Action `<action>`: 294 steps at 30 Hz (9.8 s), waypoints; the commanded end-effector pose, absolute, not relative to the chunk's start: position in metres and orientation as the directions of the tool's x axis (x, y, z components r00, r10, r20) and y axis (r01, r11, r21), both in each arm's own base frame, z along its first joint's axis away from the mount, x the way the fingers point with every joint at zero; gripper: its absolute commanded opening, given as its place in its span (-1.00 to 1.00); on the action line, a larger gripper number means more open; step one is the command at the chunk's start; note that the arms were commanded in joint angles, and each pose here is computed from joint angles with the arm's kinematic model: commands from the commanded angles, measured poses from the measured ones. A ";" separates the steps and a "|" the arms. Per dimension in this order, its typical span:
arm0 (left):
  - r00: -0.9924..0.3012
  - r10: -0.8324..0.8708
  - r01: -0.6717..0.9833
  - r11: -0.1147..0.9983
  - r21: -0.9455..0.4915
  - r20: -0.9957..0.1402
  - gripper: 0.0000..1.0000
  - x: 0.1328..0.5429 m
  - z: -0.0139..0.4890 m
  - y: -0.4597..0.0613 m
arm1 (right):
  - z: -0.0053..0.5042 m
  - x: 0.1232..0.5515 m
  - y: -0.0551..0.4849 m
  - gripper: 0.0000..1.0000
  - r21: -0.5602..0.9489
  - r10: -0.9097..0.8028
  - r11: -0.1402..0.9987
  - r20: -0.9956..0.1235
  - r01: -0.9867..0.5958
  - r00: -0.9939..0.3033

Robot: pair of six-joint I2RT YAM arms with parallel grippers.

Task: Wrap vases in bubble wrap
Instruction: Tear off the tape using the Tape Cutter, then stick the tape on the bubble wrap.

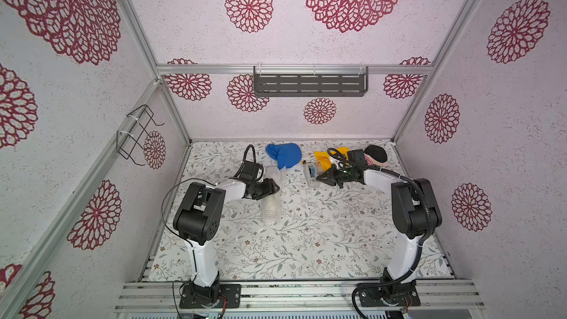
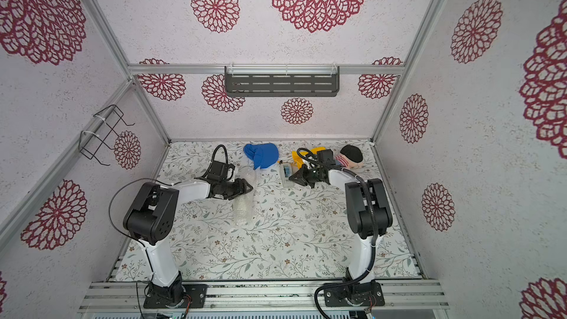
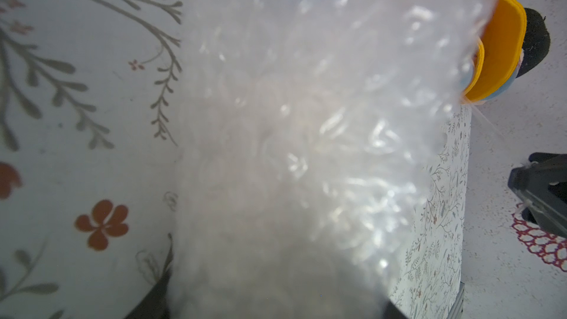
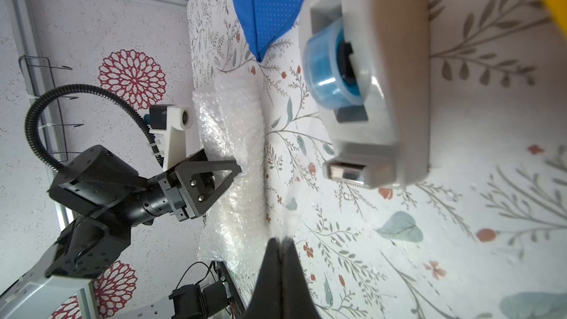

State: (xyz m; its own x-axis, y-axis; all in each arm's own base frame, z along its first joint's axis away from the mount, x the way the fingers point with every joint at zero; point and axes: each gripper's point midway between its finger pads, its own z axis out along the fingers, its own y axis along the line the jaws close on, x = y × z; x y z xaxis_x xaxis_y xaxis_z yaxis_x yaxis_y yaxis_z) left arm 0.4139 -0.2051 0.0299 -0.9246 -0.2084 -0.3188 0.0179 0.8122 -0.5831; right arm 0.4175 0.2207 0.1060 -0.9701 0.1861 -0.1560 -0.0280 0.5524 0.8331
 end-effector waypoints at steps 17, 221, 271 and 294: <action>-0.929 -0.181 0.043 0.813 -0.581 -0.322 -0.85 0.416 0.029 -0.210 | 0.094 0.383 0.215 -1.00 0.818 0.145 0.573 -0.161 -0.050 -0.976; -0.954 -0.043 0.185 0.692 -0.698 -0.296 -1.00 0.397 0.028 -0.253 | 0.080 0.398 0.338 -1.00 0.662 -0.368 0.471 -0.453 -0.583 -0.812; -0.954 -0.033 0.194 0.691 -0.696 -0.299 -1.00 0.396 0.029 -0.255 | 0.100 0.388 0.293 -0.20 0.552 -0.285 0.593 -0.537 -0.586 -0.794; -0.953 -0.031 0.198 0.690 -0.696 -0.302 -1.00 0.395 0.032 -0.255 | 0.068 0.411 0.348 -0.80 0.560 -0.334 0.580 -0.499 -0.592 -0.800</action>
State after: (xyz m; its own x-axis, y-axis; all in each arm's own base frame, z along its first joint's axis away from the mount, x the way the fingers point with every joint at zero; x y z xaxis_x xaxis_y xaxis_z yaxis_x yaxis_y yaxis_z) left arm 0.3997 -0.2489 0.0327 -0.9501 -0.0639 -0.3055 0.1748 0.7019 -0.6905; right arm 0.4057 0.3402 0.0552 -0.8079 -0.3449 -0.4779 -0.5831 0.5855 0.5632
